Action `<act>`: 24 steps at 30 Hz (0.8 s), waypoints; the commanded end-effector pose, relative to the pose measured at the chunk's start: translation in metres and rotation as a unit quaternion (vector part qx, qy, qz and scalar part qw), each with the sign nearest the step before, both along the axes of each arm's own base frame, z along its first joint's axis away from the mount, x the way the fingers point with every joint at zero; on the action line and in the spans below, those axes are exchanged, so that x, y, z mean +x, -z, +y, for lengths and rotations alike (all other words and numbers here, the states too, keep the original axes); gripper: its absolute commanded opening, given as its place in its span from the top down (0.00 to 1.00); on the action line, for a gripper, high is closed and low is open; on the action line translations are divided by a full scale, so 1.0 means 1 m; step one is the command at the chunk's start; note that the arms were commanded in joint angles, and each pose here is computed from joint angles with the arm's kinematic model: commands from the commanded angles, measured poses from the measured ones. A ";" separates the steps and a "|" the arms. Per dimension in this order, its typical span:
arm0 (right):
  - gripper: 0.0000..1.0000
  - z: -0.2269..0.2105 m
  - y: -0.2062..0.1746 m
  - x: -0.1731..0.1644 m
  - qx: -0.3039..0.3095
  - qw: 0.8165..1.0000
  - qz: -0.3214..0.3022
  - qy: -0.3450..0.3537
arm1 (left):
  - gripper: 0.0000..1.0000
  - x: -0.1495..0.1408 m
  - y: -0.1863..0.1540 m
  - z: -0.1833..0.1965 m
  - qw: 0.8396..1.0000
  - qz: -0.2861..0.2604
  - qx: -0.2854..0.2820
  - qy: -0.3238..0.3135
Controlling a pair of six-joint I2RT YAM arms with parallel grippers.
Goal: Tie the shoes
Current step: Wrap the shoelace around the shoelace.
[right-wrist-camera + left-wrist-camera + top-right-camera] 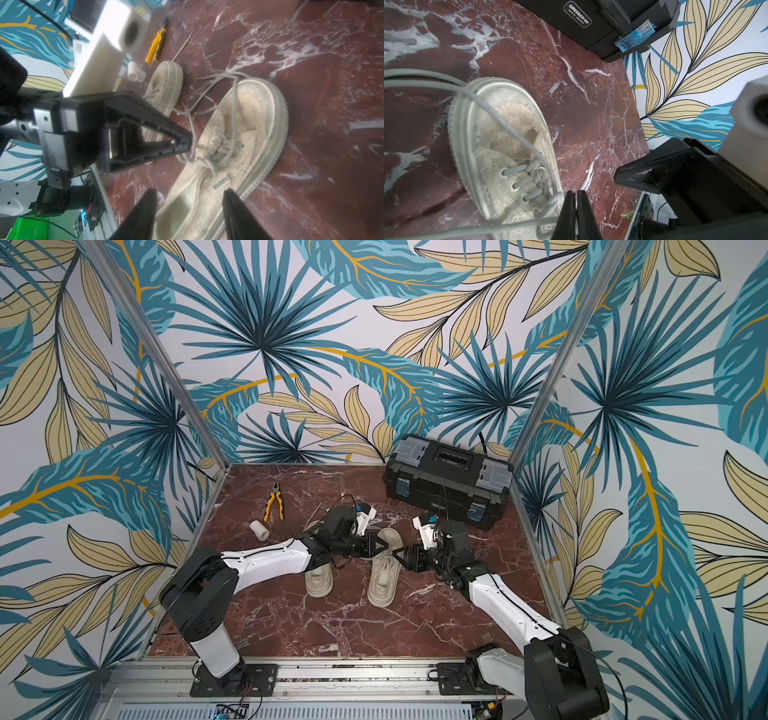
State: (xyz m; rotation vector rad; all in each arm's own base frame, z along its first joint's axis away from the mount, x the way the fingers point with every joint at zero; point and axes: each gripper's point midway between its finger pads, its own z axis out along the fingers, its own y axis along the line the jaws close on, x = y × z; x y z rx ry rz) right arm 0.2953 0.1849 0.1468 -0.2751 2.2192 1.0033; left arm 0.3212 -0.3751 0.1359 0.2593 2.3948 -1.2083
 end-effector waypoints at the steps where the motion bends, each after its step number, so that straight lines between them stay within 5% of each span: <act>1: 0.49 0.016 -0.016 0.002 0.031 0.997 -0.053 -0.039 | 0.98 0.008 -0.010 -0.006 1.000 -0.007 -0.002 0.000; 24: 0.61 0.043 0.023 0.027 -0.016 0.998 -0.038 -0.038 | 0.98 0.011 -0.015 -0.006 1.000 -0.008 -0.005 -0.003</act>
